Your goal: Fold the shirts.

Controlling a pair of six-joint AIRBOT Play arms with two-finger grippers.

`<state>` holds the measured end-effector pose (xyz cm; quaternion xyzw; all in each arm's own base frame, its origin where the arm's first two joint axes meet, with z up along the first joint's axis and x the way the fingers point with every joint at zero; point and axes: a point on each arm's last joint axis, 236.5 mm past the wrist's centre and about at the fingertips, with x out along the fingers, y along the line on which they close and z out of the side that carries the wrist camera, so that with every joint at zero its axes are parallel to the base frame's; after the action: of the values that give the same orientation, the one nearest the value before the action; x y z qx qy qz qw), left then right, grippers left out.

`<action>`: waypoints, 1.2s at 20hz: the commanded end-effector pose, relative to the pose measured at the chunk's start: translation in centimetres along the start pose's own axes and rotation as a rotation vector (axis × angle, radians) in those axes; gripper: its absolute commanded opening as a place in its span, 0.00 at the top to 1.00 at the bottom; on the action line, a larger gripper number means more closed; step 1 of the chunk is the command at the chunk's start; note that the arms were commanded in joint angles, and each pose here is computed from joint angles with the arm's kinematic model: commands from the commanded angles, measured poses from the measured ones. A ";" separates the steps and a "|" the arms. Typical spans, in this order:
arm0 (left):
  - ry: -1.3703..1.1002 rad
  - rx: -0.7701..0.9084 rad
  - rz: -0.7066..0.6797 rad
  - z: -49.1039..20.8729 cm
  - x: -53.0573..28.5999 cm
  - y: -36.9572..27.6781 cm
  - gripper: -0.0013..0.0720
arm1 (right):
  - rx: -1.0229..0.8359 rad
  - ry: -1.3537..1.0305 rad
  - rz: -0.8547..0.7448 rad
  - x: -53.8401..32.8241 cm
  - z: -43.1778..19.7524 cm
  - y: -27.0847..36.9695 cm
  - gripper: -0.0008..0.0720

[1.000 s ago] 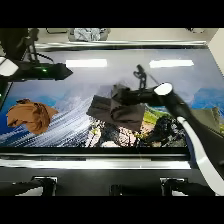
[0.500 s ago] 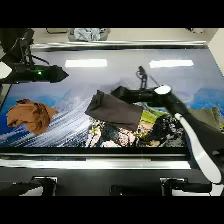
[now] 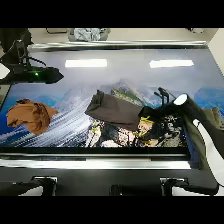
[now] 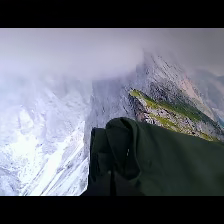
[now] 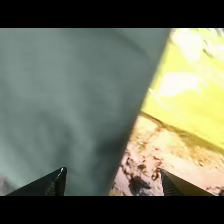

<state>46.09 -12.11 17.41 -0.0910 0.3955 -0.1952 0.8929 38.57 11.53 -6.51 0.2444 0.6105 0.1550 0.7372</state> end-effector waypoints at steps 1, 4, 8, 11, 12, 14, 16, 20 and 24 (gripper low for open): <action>0.016 0.004 -0.010 -0.4 0.1 -0.4 0.94 | 0.149 -0.095 0.062 2.3 0.1 -1.0 0.10; 0.025 0.019 -0.023 -0.7 0.4 -1.4 0.94 | 0.125 -0.135 0.147 3.6 1.2 0.9 0.18; 0.034 0.035 -0.038 -0.9 0.7 -2.4 0.94 | 0.108 -0.113 0.254 4.2 0.8 3.6 0.72; 0.033 0.034 -0.037 -0.9 0.7 -2.3 0.94 | -0.113 -0.145 0.328 1.1 1.7 5.1 0.92; 0.034 0.034 -0.037 -0.9 0.7 -2.3 0.94 | -0.148 -0.193 0.333 -0.9 3.1 5.4 0.92; 0.034 0.038 -0.037 -1.0 0.7 -2.3 0.94 | -0.173 -0.333 0.331 -6.8 6.6 5.8 0.92; 0.037 0.063 -0.037 -1.0 0.9 -2.2 0.94 | -0.155 -0.448 0.297 -13.3 9.3 4.8 0.92; 0.049 0.073 -0.036 -1.3 1.4 -2.0 0.94 | -0.088 -0.551 0.116 -24.2 10.1 -0.9 0.92; 0.057 0.081 -0.036 -1.5 1.7 -1.9 0.94 | 0.030 -0.649 -0.016 -32.4 9.0 -7.1 0.92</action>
<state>45.48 -14.55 16.13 -0.0614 0.4093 -0.2276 0.8814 43.12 -7.07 15.33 0.2835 0.3489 0.1238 0.8846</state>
